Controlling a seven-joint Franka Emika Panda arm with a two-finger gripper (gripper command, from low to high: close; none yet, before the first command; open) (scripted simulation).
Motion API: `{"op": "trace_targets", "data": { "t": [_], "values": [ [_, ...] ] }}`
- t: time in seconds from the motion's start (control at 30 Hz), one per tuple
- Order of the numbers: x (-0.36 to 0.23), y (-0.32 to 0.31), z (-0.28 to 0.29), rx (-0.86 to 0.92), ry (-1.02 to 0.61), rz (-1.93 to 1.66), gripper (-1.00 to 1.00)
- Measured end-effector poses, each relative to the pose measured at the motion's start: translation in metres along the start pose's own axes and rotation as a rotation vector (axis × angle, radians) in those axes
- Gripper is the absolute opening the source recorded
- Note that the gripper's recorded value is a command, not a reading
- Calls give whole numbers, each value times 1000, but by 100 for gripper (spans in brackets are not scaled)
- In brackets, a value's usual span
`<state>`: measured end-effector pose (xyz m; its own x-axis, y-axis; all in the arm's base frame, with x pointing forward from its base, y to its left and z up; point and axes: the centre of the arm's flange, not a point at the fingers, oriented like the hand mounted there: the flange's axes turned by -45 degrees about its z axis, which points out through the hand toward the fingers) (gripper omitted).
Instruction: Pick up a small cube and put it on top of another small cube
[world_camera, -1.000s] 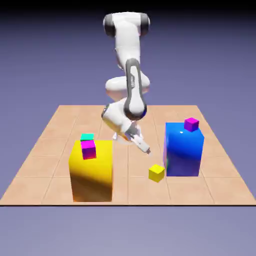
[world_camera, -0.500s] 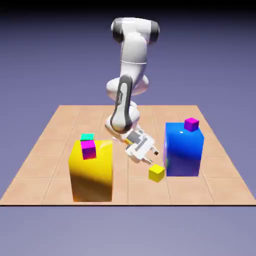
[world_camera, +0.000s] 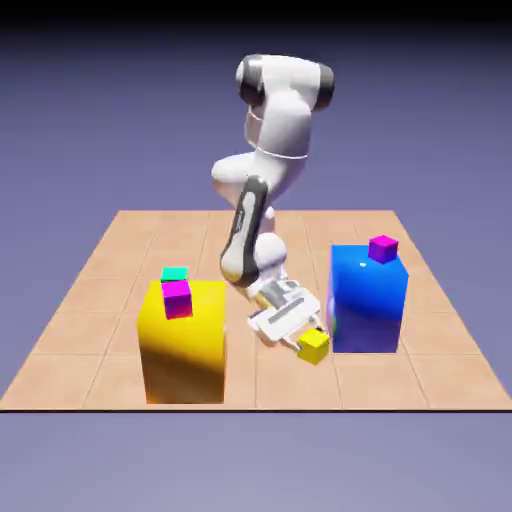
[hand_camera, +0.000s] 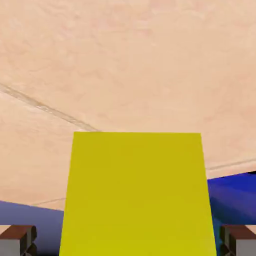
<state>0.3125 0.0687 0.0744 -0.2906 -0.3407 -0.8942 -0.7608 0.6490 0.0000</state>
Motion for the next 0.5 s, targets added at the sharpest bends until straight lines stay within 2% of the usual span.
{"op": "trace_targets", "data": {
  "t": [0.4, 0.5],
  "values": [
    [-18, -1, -58, 2, 2, -4, -100],
    [-34, -24, -41, -36, 83, -120, -100]
  ]
}}
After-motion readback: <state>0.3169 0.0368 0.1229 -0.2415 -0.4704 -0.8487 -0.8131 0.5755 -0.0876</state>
